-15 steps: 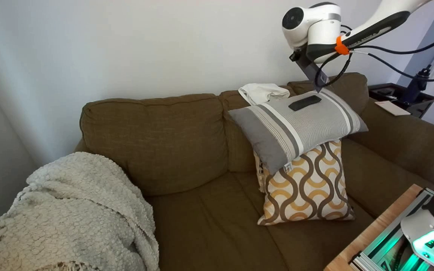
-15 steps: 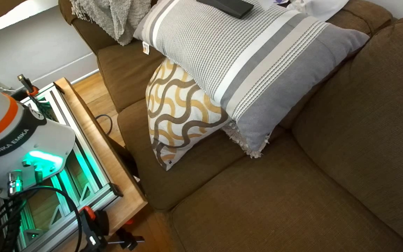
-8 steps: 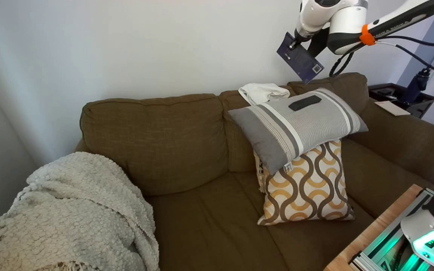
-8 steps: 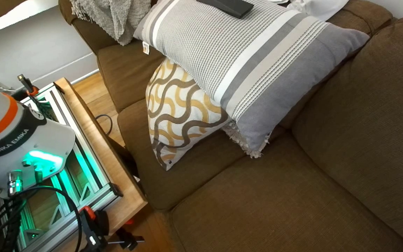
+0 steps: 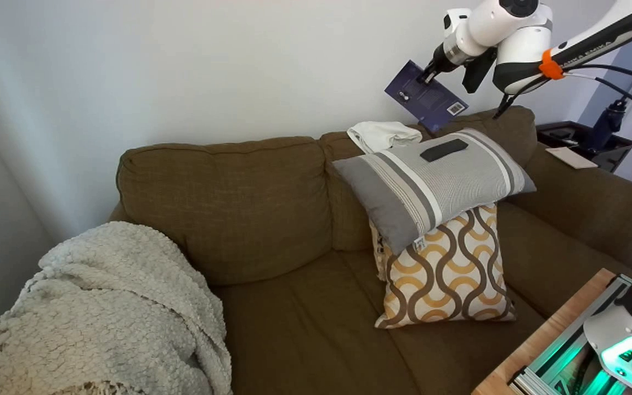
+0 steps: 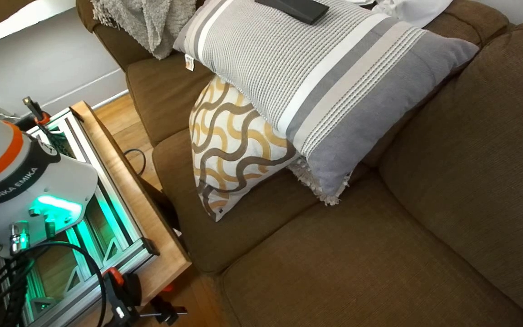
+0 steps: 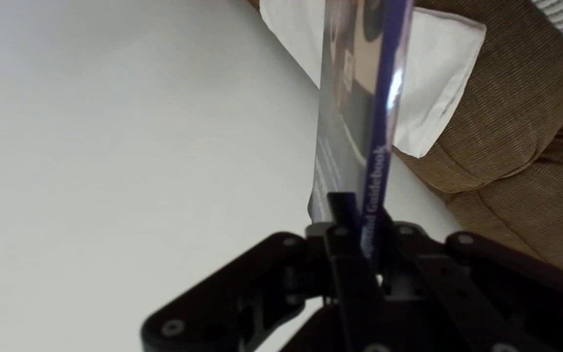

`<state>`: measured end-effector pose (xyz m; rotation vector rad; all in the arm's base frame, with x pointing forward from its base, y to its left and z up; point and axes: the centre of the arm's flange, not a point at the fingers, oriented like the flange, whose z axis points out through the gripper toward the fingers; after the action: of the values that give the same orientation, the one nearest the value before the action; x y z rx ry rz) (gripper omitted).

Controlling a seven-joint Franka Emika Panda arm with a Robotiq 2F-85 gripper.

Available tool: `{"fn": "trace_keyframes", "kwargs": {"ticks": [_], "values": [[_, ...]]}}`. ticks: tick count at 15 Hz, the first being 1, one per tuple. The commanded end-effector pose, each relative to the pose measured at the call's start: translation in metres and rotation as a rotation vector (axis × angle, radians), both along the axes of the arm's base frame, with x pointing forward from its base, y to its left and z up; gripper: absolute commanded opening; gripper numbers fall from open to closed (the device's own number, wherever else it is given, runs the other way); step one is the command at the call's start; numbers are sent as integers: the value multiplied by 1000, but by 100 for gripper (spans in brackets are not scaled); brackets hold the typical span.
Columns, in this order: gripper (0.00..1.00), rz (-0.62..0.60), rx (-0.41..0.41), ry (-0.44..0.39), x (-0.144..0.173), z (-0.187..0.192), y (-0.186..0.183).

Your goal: Put the blue book on the backrest of the sofa

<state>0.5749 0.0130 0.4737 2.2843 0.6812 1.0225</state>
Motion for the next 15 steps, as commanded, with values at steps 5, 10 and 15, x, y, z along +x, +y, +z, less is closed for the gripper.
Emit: {"fn": "trace_keyframes", "kwargs": {"ticks": [5,10,15], "values": [[3,139,-158,3,23,0,9],[3,280,-363,86,77,-24,2],[3,401,-568,124,131,-49,-5]]}}
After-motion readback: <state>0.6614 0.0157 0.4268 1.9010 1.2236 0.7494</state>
